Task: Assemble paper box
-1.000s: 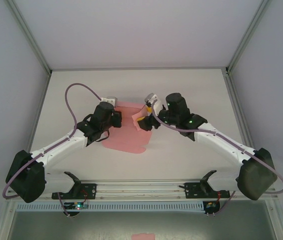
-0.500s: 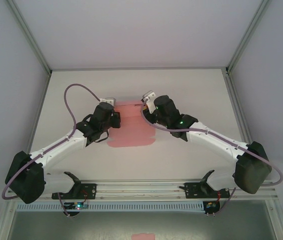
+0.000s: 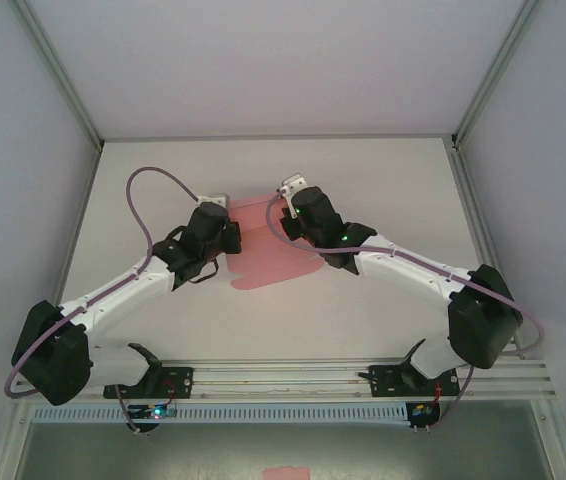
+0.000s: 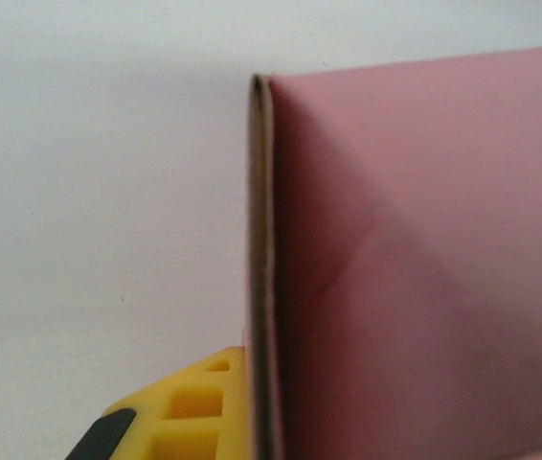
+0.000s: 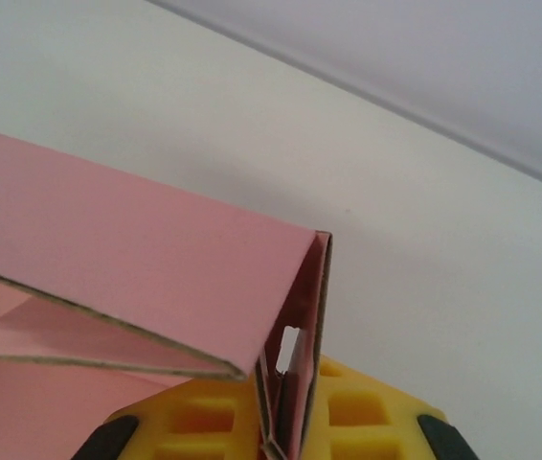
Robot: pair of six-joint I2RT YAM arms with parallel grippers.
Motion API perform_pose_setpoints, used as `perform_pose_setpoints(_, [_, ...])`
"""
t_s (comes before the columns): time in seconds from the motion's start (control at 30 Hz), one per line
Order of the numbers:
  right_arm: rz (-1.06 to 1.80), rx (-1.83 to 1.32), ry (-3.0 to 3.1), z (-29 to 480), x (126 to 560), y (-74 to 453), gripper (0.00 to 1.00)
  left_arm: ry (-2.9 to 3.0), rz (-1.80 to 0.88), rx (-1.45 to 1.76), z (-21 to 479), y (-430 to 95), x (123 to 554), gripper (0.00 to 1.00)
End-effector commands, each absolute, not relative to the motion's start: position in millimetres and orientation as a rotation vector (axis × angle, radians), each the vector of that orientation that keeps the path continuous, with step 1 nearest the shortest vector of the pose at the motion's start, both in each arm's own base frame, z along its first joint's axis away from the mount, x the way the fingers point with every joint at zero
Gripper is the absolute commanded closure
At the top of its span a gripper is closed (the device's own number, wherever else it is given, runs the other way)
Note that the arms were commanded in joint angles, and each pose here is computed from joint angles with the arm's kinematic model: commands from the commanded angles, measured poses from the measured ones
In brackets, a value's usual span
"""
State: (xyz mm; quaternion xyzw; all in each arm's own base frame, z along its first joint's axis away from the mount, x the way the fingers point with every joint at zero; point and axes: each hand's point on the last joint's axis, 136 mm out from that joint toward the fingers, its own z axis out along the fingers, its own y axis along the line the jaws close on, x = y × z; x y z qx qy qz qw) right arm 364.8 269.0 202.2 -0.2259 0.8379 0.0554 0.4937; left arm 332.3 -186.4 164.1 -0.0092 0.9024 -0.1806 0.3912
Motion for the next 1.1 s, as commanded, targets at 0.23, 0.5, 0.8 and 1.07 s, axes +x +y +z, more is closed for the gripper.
perform_pose_setpoints(0.23, [0.362,-0.67,2.059,196,340,249,0.3,2.212,-0.459,-0.098,203,-197,347,1.0])
perform_pose_setpoints(0.5, [0.497,-0.679,1.913,236,313,230,0.16,2.248,-0.441,-0.116,194,-197,352,1.0])
perform_pose_setpoints(0.8, [0.567,-0.658,1.879,251,315,236,0.13,2.284,-0.396,-0.095,181,-197,353,1.0])
perform_pose_setpoints(1.07, [0.445,-0.485,1.924,249,339,230,0.02,2.281,-0.305,-0.198,173,-183,360,1.0])
